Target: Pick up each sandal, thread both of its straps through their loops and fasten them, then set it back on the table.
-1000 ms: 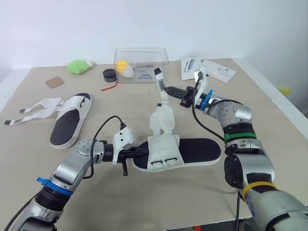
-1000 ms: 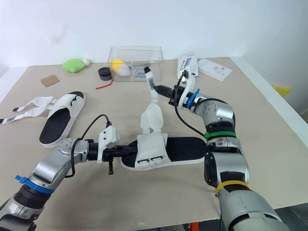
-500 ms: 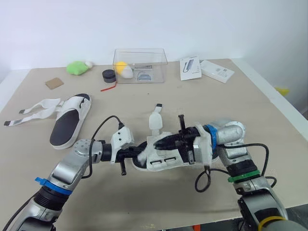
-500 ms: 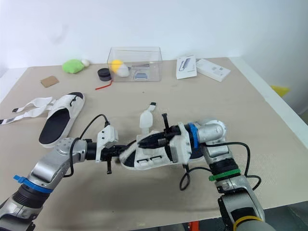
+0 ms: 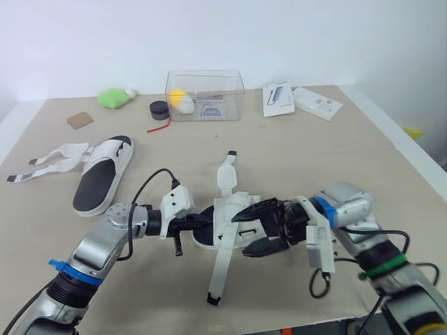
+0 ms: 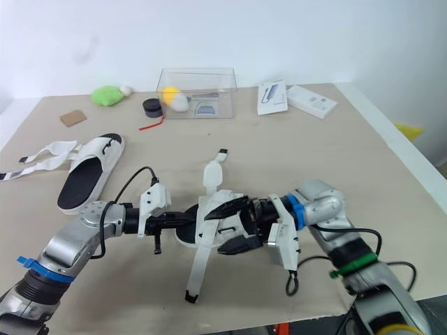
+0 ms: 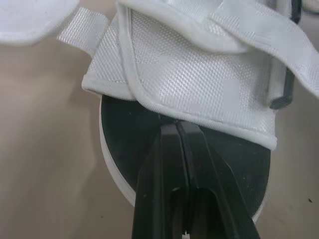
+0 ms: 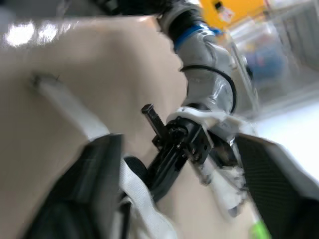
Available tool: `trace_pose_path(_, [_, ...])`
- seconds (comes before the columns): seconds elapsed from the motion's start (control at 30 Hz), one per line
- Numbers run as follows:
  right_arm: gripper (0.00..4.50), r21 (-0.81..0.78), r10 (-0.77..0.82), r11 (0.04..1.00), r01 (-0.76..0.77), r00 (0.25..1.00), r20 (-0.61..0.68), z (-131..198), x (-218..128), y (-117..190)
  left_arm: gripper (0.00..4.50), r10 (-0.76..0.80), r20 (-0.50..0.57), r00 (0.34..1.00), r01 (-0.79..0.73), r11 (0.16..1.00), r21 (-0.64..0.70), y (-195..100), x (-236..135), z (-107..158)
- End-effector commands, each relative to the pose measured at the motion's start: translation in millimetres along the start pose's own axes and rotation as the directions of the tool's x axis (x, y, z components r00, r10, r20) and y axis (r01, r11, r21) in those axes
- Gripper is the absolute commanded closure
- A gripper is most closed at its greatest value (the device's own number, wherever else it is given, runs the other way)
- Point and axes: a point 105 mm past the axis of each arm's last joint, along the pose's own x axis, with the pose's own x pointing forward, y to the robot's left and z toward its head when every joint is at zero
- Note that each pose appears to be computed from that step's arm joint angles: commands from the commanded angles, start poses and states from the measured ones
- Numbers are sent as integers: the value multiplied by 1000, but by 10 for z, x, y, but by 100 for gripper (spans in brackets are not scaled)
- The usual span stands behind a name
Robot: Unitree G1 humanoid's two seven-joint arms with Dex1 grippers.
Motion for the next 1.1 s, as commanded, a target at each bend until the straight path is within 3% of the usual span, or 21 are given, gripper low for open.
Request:
trace_pose_path(0.03, [5,335,-121,934,128,992,-44,117,-91,-143,450,3,-48,999,-5,999,-47,-33,-43,-148])
trace_pose_path(0.13, [5,722,-90,682,115,993,-73,192,-117,-15,450,1,-48,999,-4,999,-53,-41,-43,-156])
trace_pose_path(0.2, [5,864,-55,498,76,997,-56,261,-105,107,450,0,-48,999,-3,998,-55,-38,-36,-156])
trace_pose_path(0.27, [5,936,-47,345,63,998,-50,298,-85,176,450,0,-47,999,-2,998,-55,-32,-30,-153])
trace_pose_path(0.47, [5,993,77,56,105,991,-109,258,-31,480,450,8,-46,999,-10,999,-53,-6,-42,-133])
trace_pose_path(0.77, [5,951,-7,-150,272,961,-276,-9,214,577,450,5,-49,999,-7,999,-52,-5,-52,-124])
trace_pose_path(0.93, [5,940,-37,-234,247,964,-263,-25,377,499,450,1,-46,999,-4,999,-51,-4,-35,-115])
trace_pose_path(1.1, [5,925,13,-244,292,955,-298,-137,475,558,450,1,-43,999,-3,999,-51,-4,-20,-106])
